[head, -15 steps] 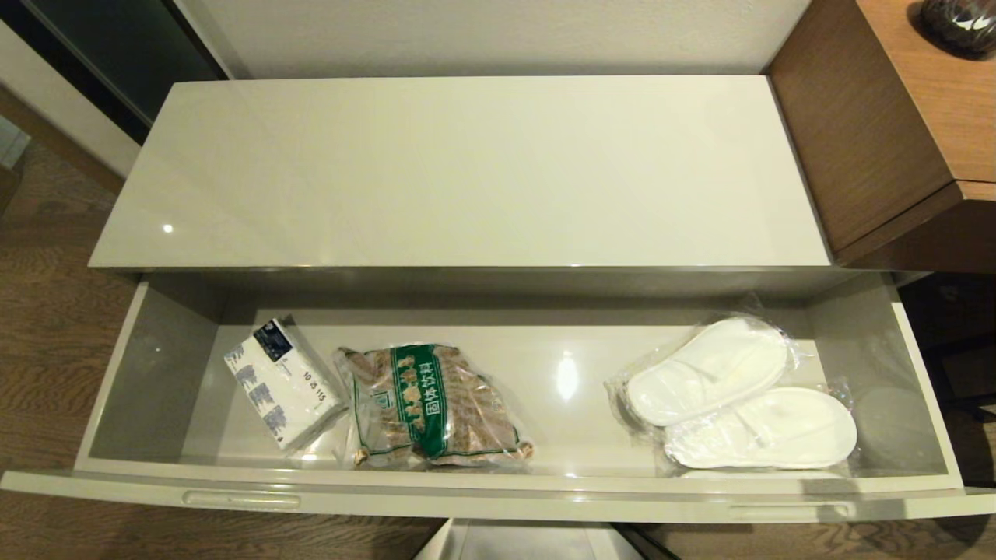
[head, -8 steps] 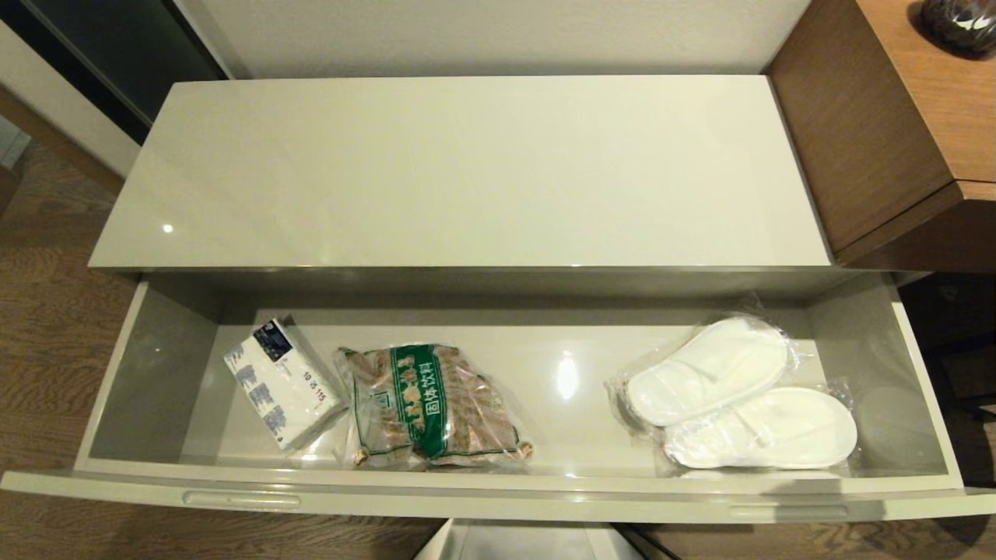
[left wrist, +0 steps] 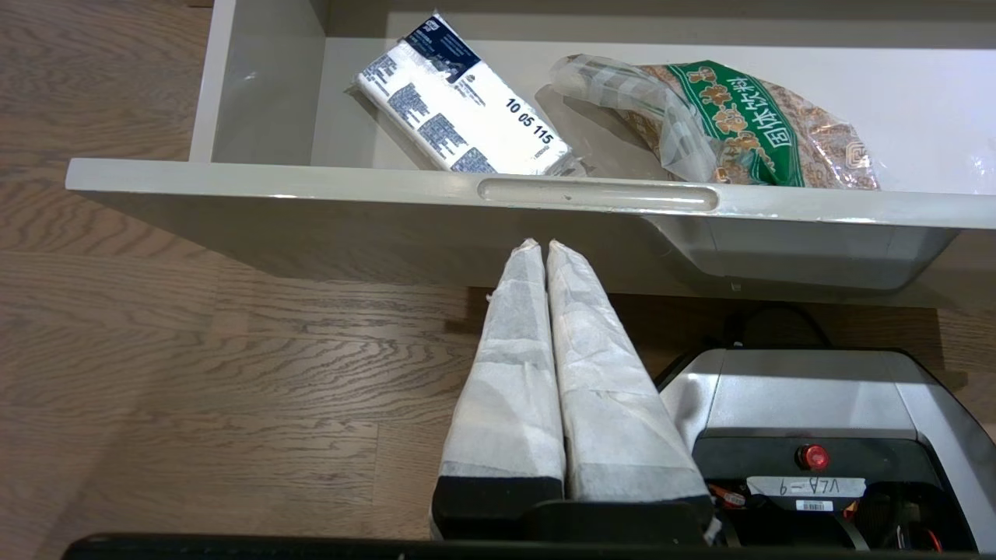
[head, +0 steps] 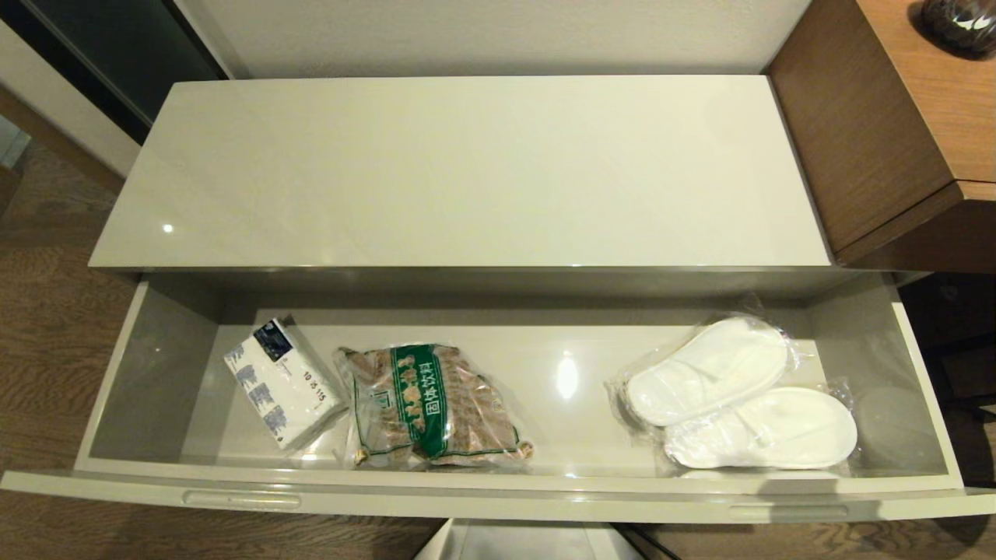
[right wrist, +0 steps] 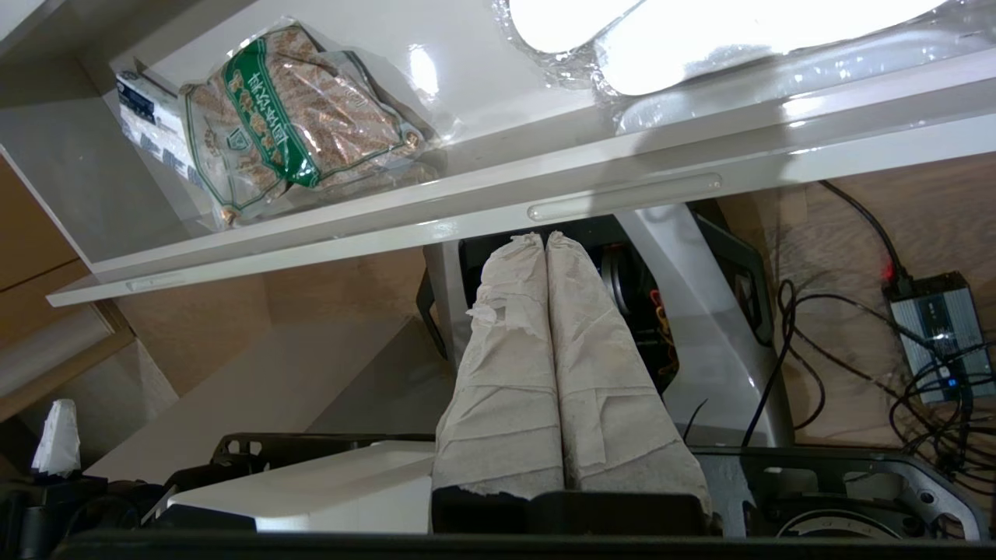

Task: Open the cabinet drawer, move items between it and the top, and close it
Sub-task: Take out the disposable slippers from the drawer

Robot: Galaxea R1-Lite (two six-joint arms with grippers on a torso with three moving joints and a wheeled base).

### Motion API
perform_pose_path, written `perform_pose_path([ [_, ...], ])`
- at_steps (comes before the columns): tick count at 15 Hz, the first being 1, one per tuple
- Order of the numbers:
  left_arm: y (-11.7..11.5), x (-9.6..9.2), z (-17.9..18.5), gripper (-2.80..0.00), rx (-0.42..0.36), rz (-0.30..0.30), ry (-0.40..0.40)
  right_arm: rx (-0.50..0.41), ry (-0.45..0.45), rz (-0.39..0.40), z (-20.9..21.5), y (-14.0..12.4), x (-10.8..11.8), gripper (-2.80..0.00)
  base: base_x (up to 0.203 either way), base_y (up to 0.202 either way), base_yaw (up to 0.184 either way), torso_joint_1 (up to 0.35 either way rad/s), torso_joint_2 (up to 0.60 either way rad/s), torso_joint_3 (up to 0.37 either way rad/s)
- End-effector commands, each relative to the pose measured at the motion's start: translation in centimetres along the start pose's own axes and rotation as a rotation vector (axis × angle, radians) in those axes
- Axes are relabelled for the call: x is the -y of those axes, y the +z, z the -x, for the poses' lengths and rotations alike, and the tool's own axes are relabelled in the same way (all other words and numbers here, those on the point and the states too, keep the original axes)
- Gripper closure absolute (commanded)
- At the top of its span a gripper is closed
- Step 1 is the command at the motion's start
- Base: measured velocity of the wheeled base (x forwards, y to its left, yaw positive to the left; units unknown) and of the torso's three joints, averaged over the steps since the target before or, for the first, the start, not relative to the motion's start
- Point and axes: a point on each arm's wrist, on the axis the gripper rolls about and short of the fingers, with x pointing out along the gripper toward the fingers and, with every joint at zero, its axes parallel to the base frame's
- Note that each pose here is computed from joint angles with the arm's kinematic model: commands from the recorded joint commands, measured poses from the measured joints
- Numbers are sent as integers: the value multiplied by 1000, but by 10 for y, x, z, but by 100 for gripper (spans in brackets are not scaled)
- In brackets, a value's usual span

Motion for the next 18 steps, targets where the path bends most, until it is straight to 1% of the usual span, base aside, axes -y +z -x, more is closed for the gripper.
perform_pose_path([
  [1,0,0,0,0,-1,0,1,-7,-3,-4,-1,0,0,0,0,0,0,0,0,0],
  [6,0,0,0,0,1,0,1,-10,-5,-12,-2,0,0,0,0,0,0,0,0,0],
  [15,0,0,0,0,1,0,1,-12,-6,-10,5,-13,8,0,0,0,0,0,0,0],
  [18,0,0,0,0,1,0,1,-15,-15,-9,18,-28,17,0,0,0,0,0,0,0],
])
